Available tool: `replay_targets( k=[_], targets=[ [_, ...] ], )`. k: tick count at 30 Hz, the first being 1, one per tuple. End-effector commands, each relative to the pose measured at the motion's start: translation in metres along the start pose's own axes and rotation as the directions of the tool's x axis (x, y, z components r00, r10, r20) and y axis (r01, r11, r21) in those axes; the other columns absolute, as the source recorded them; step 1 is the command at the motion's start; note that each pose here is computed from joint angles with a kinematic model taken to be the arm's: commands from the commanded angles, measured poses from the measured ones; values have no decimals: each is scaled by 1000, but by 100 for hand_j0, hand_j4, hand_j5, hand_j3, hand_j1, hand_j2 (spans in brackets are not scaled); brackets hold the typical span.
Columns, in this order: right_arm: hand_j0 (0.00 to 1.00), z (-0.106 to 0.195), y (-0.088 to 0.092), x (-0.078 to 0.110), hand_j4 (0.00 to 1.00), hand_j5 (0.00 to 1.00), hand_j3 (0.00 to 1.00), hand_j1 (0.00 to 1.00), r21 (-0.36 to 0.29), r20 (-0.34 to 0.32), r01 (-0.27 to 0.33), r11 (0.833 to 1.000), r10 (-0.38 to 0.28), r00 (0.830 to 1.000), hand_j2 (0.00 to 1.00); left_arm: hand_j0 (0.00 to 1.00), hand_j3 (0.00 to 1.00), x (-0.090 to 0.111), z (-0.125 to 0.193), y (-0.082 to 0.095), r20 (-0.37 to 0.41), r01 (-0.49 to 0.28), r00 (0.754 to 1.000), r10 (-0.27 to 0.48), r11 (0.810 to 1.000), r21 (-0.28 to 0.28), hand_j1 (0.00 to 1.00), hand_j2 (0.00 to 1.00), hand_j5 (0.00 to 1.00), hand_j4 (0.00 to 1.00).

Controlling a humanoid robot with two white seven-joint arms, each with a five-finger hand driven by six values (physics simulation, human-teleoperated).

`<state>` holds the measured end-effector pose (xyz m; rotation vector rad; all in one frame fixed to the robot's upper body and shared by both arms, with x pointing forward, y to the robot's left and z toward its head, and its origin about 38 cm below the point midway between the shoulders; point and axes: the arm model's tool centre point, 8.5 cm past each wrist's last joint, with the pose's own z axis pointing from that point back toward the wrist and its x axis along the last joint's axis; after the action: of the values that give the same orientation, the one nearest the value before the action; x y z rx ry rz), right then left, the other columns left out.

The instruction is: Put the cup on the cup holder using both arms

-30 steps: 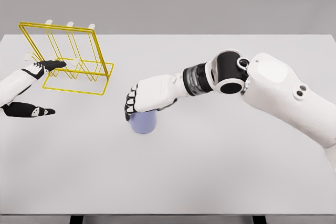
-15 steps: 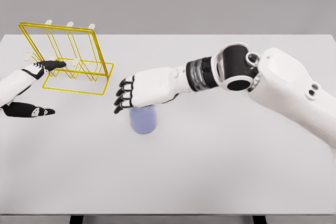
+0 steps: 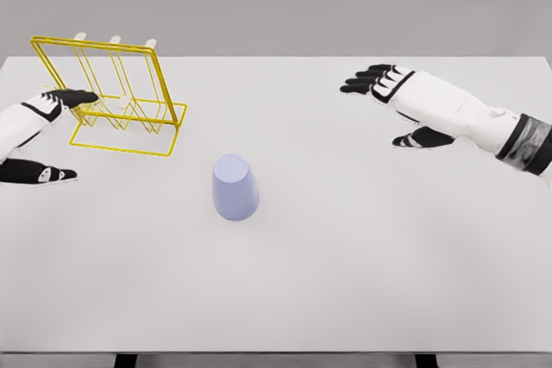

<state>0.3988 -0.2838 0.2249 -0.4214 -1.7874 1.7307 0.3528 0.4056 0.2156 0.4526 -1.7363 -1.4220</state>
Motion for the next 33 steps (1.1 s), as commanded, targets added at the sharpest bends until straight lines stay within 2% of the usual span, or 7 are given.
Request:
replay_targets(
  k=[1, 4, 9, 12, 16, 26, 33],
  targets=[
    [100, 14, -15, -13, 100, 100, 100, 100, -86, -54, 13, 996, -18, 998, 100, 100, 100, -2, 3, 5, -22, 49, 999, -49, 999, -19, 100, 100, 100, 100],
    [100, 22, 13, -35, 100, 100, 100, 100, -71, -117, 106, 992, -114, 987, 100, 100, 100, 1, -6, 28, -2, 109, 994, -109, 994, -21, 100, 100, 100, 100],
    [100, 19, 12, -36, 100, 100, 100, 100, -90, -116, 117, 989, -127, 985, 100, 100, 100, 25, -53, 34, 141, 174, 978, -153, 974, -147, 100, 100, 100, 100],
    [100, 16, 13, -35, 100, 100, 100, 100, -90, -111, 118, 989, -128, 986, 100, 100, 100, 56, -82, 34, 279, 216, 950, -142, 943, -253, 100, 100, 100, 100],
    [100, 23, 5, -36, 100, 100, 100, 100, -91, -118, 95, 991, -105, 987, 100, 100, 100, 99, -102, 23, 438, 254, 898, -50, 871, -421, 100, 100, 100, 100],
    [100, 25, 4, -25, 100, 100, 100, 100, -80, -100, 70, 994, -78, 992, 100, 100, 100, 174, -170, 24, 657, 445, 751, -66, 786, -430, 100, 100, 100, 100],
    [100, 30, 11, -29, 100, 100, 100, 100, -64, -118, 84, 994, -91, 989, 100, 100, 100, 180, -200, 16, 680, 535, 724, -114, 715, -451, 100, 100, 100, 100]
  ],
)
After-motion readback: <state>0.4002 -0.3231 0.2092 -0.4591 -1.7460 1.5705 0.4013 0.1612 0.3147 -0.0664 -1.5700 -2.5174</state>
